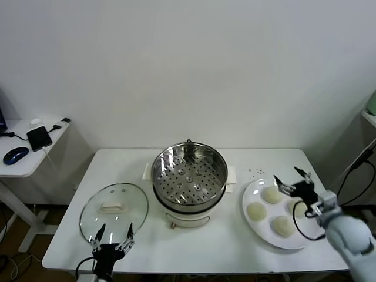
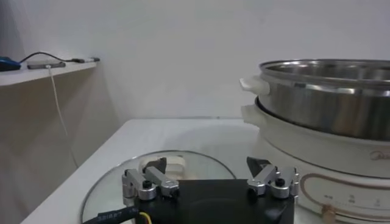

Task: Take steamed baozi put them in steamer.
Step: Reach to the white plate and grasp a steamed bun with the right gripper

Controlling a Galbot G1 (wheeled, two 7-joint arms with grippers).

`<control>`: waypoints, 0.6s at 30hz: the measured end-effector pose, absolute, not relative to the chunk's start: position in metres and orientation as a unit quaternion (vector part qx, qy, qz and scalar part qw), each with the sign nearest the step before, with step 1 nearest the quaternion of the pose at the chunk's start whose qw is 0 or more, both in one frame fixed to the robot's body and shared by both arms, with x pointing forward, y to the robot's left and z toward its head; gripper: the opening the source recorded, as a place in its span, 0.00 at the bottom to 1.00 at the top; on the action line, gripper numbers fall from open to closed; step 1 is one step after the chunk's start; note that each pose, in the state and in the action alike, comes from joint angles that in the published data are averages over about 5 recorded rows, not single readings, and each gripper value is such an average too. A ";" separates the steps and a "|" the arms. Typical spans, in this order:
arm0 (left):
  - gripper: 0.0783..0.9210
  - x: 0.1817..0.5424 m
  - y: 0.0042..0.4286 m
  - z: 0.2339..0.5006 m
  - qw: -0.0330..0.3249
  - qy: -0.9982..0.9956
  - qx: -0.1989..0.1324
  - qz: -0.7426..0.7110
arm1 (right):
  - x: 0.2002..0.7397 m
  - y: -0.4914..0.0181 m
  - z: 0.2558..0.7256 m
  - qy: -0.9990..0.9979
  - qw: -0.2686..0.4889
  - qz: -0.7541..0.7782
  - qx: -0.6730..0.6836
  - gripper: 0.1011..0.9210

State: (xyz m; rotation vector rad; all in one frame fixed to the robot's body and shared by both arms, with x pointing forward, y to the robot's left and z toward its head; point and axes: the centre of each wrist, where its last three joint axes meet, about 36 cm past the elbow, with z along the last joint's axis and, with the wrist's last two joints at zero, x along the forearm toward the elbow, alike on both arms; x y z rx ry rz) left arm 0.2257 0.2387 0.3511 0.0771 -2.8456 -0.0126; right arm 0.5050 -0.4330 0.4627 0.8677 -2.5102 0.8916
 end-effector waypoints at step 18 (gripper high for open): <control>0.88 0.227 0.239 0.343 0.144 -0.989 0.017 -0.009 | 0.634 -0.434 0.562 -0.610 0.337 0.487 0.527 0.88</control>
